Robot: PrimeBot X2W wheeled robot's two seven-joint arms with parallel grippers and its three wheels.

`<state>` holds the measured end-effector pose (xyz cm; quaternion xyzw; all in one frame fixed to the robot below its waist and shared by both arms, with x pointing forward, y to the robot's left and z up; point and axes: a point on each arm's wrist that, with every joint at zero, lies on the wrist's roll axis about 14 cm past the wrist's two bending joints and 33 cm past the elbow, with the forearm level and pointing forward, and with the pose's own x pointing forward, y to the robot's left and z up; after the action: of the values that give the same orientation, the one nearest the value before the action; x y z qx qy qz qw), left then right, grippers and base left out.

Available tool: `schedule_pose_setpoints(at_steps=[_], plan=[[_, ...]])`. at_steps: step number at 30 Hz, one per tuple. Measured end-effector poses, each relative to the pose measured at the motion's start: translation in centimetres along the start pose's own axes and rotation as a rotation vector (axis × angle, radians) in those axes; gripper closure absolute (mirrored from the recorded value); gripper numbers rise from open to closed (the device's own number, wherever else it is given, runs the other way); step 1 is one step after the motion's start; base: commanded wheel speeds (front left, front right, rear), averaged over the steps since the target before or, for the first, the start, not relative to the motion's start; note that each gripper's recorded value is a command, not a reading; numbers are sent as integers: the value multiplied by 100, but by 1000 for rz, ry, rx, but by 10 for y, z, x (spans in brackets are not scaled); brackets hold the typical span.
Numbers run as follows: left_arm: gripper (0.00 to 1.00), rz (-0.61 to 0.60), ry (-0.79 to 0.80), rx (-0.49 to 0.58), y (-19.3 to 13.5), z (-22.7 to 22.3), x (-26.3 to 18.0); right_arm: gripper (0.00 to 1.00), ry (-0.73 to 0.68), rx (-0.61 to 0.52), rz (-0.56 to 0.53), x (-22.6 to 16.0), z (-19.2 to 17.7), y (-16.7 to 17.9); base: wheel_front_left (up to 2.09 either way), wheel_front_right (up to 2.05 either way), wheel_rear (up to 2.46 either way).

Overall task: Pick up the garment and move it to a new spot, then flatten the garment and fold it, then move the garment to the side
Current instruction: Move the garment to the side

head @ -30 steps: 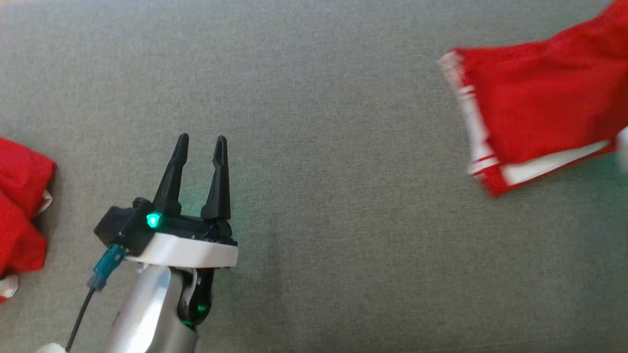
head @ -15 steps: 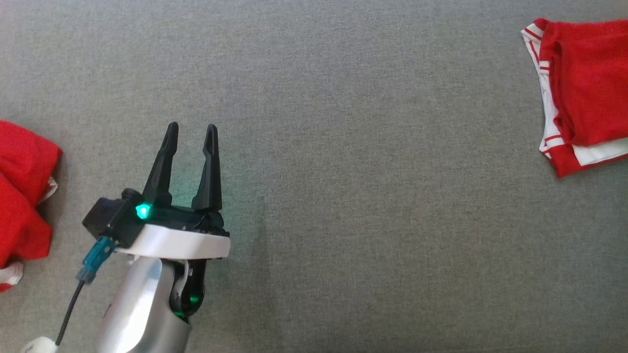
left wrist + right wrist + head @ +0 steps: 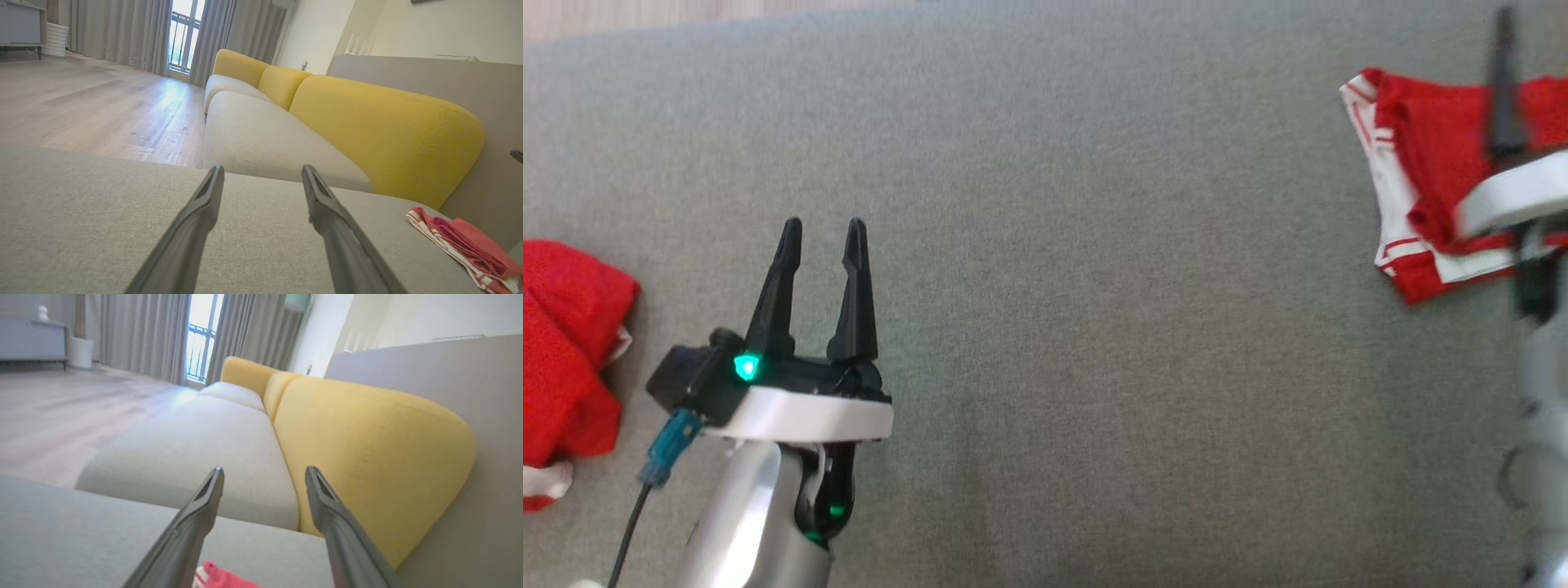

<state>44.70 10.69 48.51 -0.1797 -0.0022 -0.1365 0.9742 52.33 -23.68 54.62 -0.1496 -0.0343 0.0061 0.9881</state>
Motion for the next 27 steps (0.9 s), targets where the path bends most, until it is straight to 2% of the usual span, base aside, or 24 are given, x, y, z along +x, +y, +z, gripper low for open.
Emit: schedule_pose_setpoints(at_steps=[7, 12, 15, 21, 27], plan=[[0, 4, -37, 7, -5, 16, -16, 0, -95, 189, 42, -43, 29, 46, 0, 0, 0], [0, 10, -44, 17, -8, 20, -28, 0, -42, 265, 40, -76, 9, 55, 0, 0, 0], [0, 21, -45, 14, -6, 20, -34, 0, -22, 285, 52, -87, 1, 62, 0, 0, 0], [0, 61, -30, 9, 0, 14, -52, 0, 28, 395, 60, -110, -20, 77, 0, 0, 0], [0, 68, -27, 21, -1, 13, -61, 0, 79, 439, 64, -132, -38, 86, 0, 0, 0]])
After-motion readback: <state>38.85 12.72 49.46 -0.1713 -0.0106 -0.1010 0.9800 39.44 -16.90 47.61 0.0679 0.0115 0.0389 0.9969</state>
